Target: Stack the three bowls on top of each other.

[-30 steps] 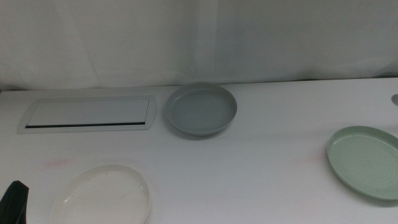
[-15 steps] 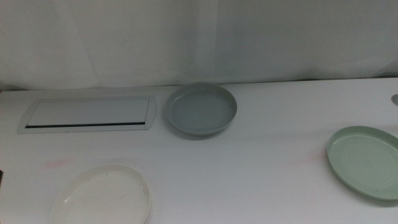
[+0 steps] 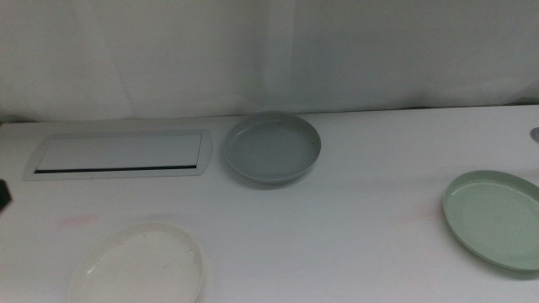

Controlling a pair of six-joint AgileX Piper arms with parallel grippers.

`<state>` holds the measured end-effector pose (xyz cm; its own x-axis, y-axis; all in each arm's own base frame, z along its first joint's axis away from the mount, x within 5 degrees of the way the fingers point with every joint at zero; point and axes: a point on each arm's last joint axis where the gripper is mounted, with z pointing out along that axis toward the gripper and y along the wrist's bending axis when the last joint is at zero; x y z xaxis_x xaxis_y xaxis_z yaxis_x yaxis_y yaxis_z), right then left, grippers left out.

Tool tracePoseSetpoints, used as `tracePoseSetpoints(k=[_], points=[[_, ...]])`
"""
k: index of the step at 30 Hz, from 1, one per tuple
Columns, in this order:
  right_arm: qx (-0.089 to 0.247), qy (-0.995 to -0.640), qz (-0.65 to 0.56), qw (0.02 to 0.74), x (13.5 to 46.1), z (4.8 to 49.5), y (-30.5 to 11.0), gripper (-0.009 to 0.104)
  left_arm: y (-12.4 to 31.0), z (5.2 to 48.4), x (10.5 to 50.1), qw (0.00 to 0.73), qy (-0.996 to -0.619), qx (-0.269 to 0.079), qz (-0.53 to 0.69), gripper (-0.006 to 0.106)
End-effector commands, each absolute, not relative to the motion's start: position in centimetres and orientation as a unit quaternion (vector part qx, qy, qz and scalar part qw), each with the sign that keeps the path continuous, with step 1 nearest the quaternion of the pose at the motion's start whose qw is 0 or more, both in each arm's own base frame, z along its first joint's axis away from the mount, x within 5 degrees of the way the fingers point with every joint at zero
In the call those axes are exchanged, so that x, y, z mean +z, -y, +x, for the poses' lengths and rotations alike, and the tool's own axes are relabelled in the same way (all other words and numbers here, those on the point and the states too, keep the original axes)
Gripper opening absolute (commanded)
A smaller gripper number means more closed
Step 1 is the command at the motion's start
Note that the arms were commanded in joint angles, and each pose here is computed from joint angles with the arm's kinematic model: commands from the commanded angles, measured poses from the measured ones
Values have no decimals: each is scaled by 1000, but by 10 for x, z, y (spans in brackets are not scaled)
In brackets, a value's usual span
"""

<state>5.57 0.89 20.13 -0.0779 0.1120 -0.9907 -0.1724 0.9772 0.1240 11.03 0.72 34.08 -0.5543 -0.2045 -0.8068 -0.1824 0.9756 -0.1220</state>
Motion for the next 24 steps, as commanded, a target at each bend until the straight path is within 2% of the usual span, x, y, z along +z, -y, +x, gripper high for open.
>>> tracePoseSetpoints(k=[1,6,9,16,24], points=[[98,-722,-25,685,191,55,-9,103,-4,126,333,369,-921,-22,-121,92],[94,-718,-30,689,192,55,-9,103,-3,163,301,239,-964,-9,-118,92],[95,-717,-30,690,193,55,-9,103,-3,184,282,196,-973,-4,-118,92],[95,-716,-31,691,193,55,-9,103,-3,223,232,121,-986,4,-114,92],[97,-712,-32,695,194,55,-9,103,-3,224,177,116,-987,1,-110,92]])
